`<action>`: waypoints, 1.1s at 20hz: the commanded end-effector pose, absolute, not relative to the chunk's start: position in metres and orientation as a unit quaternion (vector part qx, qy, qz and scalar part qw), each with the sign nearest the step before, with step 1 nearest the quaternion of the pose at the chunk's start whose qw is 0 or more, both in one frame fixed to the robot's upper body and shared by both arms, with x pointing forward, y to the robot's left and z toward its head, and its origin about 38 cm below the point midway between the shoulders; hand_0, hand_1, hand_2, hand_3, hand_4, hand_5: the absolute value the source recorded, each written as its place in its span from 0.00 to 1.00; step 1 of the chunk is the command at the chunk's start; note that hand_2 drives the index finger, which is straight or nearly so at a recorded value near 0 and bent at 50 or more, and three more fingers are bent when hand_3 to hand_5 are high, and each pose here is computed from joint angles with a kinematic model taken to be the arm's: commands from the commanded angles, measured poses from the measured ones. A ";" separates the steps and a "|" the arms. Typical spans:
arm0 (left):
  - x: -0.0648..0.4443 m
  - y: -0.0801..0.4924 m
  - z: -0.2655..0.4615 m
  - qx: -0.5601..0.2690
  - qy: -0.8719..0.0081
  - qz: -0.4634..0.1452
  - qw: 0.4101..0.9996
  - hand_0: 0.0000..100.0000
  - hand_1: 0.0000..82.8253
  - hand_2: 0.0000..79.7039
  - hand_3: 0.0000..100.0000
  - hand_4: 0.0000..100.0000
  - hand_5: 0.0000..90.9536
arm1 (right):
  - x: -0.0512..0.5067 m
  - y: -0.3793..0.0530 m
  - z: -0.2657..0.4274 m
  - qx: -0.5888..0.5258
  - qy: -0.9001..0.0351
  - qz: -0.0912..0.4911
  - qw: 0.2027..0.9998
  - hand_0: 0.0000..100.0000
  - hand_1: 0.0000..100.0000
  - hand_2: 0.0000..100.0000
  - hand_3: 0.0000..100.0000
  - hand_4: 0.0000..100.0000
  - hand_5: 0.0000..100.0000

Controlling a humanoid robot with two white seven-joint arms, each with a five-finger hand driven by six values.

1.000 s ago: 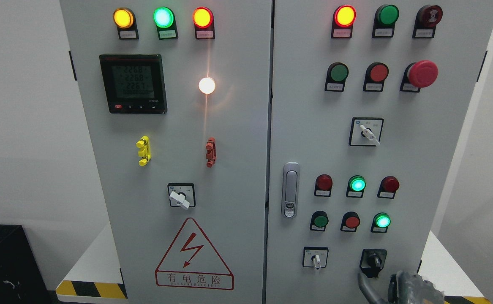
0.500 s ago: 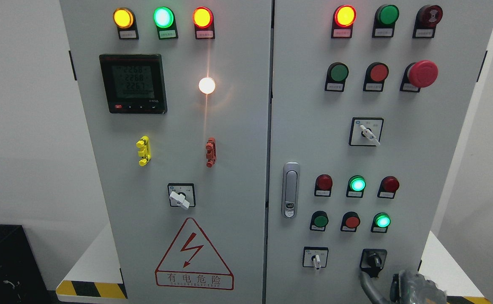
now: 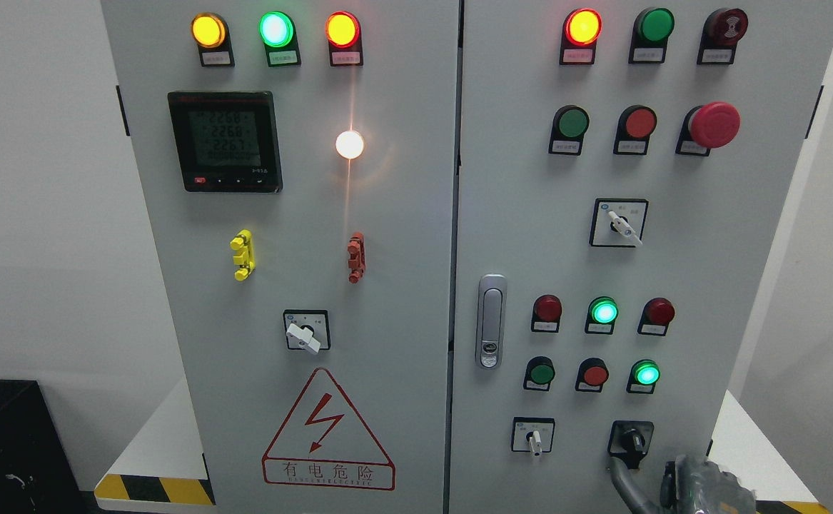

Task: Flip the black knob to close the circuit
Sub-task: 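Twist the black rotary knob with the right hand fingers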

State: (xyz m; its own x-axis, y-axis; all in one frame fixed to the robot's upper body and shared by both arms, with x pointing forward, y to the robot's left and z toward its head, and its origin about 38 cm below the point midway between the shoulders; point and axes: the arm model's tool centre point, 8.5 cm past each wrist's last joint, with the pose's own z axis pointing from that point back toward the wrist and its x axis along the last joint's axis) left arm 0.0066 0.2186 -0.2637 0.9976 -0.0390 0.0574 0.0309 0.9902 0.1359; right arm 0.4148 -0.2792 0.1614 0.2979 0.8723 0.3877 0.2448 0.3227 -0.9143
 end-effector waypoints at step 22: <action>0.002 0.217 -0.264 0.066 -0.033 -0.016 0.997 0.12 0.67 0.00 0.00 0.00 0.00 | 0.411 -0.307 0.161 -0.535 -0.520 0.234 0.623 0.00 0.00 0.93 1.00 1.00 1.00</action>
